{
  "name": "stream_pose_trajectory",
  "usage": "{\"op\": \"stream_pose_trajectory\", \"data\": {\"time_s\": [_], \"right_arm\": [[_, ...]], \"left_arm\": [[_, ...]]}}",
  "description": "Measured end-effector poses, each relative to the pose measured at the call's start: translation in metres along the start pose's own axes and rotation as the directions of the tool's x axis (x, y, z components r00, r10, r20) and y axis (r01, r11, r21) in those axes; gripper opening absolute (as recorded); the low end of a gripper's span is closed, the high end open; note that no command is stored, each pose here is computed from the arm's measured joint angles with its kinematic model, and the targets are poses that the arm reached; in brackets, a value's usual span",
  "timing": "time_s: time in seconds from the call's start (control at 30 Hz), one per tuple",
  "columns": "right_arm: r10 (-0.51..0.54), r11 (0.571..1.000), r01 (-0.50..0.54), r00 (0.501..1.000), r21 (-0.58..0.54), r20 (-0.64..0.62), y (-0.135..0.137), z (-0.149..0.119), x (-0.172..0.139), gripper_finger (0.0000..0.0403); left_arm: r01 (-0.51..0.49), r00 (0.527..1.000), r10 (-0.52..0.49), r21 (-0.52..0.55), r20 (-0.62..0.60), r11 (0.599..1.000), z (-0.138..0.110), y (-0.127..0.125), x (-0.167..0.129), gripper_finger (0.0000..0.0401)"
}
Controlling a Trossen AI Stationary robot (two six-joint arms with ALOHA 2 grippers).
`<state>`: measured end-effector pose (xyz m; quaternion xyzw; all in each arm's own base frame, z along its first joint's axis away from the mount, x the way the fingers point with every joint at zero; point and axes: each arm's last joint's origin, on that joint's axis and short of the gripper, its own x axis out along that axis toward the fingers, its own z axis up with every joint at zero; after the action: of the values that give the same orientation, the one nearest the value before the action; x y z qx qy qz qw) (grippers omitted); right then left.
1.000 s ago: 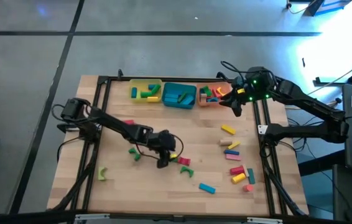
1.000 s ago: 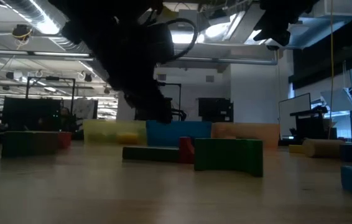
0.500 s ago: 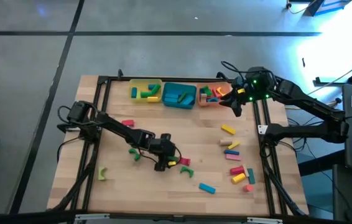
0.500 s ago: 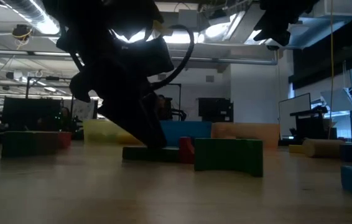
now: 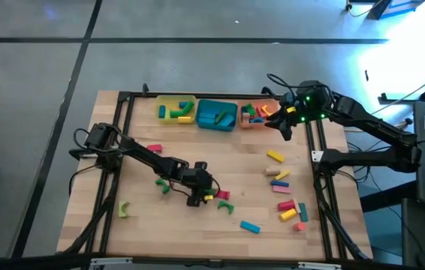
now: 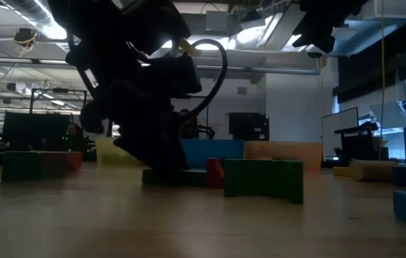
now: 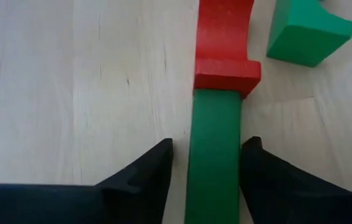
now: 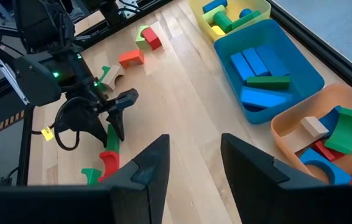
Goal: Sort blocks by size
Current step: Put the green rectangle block into the blue bin
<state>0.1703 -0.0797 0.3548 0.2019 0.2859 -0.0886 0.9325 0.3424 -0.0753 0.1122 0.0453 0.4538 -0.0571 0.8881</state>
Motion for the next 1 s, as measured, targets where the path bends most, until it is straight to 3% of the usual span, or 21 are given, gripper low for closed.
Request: {"op": "stream_pose_trajectory", "data": {"time_s": [0.23, 0.63, 1.0], "right_arm": [[0.0, 1.0, 0.0, 1.0, 0.0, 0.0, 0.0, 0.0, 0.0, 0.0147], [0.0, 1.0, 0.0, 1.0, -0.001, 0.0, 0.0, 0.0, 0.0, 0.0147], [0.0, 1.0, 0.0, 1.0, -0.001, 0.001, 0.0, 0.0, 0.0, 0.0147]], "left_arm": [[-0.002, 1.0, 0.002, -0.005, -0.007, 1.0, -0.001, 0.0, 0.001, 0.0089], [0.004, 1.0, -0.003, -0.091, 0.008, 0.996, 0.002, 0.005, -0.004, 0.0101], [-0.032, 0.998, 0.041, -0.158, 0.054, 0.987, 0.011, 0.031, -0.022, 0.0097]]}}
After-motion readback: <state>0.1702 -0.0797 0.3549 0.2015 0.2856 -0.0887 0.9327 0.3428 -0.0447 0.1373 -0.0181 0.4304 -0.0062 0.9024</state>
